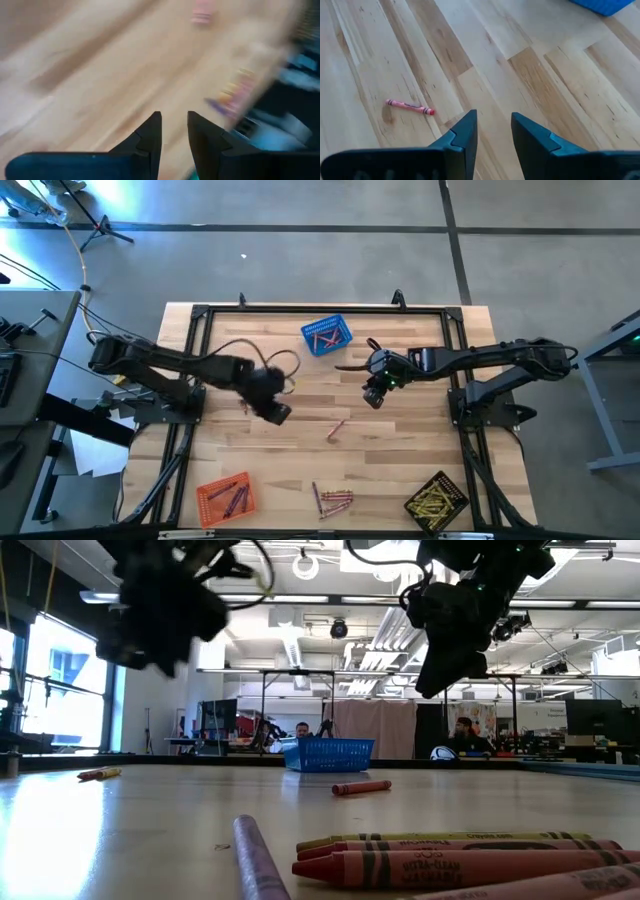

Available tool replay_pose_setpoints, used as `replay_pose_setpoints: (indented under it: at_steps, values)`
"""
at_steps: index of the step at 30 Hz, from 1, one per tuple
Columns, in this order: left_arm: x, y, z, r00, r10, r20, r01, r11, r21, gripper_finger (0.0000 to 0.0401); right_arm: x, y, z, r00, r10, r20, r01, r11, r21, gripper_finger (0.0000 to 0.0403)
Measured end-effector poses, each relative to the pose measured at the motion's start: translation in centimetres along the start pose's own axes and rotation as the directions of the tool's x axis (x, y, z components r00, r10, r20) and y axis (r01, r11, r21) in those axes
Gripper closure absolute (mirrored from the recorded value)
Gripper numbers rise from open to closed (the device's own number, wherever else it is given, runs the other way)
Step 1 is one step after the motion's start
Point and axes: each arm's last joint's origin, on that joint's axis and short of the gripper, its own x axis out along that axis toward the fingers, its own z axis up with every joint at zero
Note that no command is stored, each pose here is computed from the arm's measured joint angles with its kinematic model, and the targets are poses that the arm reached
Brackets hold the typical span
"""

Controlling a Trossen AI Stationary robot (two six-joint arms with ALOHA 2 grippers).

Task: Sort crayons
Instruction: Put the red crayon into the blue bin

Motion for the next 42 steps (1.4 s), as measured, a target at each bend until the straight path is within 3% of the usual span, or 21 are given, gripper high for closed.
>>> replay_pose_setpoints:
  at_steps: [3, 6, 11, 16, 25, 42]
  values:
    - [-0.1, 0.7, -1.8, 0.979, 0.194, 0.062, -0.185, 0.974, -0.13, 0.0321, 0.0, 0.0, 0.0, 1.0, 0.001, 0.001, -0.001, 0.999, -0.039, 0.0297]
    - [0.1, 1.3, -3.1, 0.939, 0.33, 0.096, -0.301, 0.925, -0.233, 0.0321, 0.0, 0.0, 0.0, 1.0, 0.001, 0.002, -0.001, 0.996, -0.084, 0.0297]
    - [0.7, 2.0, -4.3, 0.875, 0.471, 0.111, -0.415, 0.849, -0.327, 0.0321, 0.0, 0.0, 0.1, 1.0, 0.004, 0.007, -0.003, 0.99, -0.139, 0.0297]
    - [1.7, 2.9, -4.1, 0.821, 0.542, 0.183, -0.466, 0.819, -0.334, 0.0321, 0.0, 0.1, 0.2, 1.0, 0.012, 0.023, -0.008, 0.99, -0.143, 0.0297]
    - [2.7, 6.7, -3.8, 0.771, 0.622, 0.135, -0.502, 0.725, -0.472, 0.0321, 0.0, 0.2, 0.4, 0.999, 0.021, 0.041, -0.015, 0.99, -0.139, 0.0297]
    - [3.3, 9.0, -3.0, 0.763, 0.632, 0.131, -0.491, 0.7, -0.519, 0.0321, 0.0, 0.2, 0.4, 0.999, 0.021, 0.042, -0.016, 0.991, -0.131, 0.0297]
